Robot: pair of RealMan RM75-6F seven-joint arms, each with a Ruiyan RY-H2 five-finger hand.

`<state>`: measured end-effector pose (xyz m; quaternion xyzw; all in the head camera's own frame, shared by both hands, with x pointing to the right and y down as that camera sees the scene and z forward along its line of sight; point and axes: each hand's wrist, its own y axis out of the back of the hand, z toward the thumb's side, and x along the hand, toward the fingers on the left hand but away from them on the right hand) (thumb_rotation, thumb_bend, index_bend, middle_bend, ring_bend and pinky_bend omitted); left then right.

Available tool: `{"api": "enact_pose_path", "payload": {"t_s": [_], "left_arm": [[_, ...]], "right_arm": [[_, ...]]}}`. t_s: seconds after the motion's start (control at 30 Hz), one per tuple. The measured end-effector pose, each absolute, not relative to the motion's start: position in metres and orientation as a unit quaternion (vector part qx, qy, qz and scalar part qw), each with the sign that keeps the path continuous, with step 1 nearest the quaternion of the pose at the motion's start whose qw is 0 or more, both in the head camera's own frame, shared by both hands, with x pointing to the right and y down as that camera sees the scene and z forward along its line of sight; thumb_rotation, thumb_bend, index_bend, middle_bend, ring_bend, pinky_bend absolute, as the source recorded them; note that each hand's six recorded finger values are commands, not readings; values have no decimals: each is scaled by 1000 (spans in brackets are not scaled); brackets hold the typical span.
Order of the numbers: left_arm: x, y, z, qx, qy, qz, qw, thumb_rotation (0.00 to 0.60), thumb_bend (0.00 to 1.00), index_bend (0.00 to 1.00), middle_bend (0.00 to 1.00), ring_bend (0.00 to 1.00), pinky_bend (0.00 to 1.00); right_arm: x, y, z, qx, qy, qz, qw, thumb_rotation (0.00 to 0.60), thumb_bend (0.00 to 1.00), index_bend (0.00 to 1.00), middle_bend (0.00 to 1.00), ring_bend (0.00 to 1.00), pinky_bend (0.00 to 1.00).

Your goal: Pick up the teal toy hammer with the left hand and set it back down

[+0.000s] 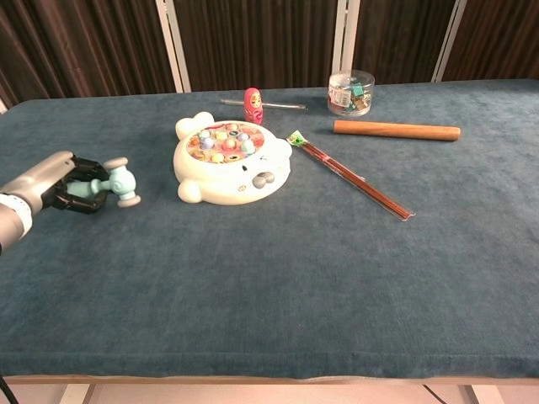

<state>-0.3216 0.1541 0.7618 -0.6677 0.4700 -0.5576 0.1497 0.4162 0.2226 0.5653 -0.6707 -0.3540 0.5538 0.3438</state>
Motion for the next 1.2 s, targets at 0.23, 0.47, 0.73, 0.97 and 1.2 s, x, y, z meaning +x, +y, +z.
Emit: {"api": "enact_pose_path", "payload": {"t_s": [0.23, 0.47, 0.73, 0.97, 1.2], "left_arm": [[-321, 149, 743, -644, 514, -522, 220, 600, 787, 630, 563, 475, 547], [-314, 150, 727, -653, 539, -469, 251, 600, 825, 696, 702, 709, 896], [-309, 151, 713, -680, 551, -426, 228, 600, 883, 746, 830, 913, 1000], [-301, 145, 700, -702, 559, -394, 195, 600, 897, 762, 876, 997, 1000], [-286, 120, 703, -712, 550, -400, 174, 600, 904, 776, 909, 1000, 1000]], "right_arm": [[415, 223, 566, -672, -351, 554, 344, 600, 273, 0, 0, 0, 0], [414, 225, 567, -676, -345, 553, 343, 600, 273, 0, 0, 0, 0], [412, 226, 568, -682, -339, 552, 341, 600, 273, 0, 0, 0, 0], [412, 226, 568, -684, -336, 552, 339, 600, 273, 0, 0, 0, 0], [412, 225, 568, -687, -336, 550, 336, 600, 273, 0, 0, 0, 0]]}}
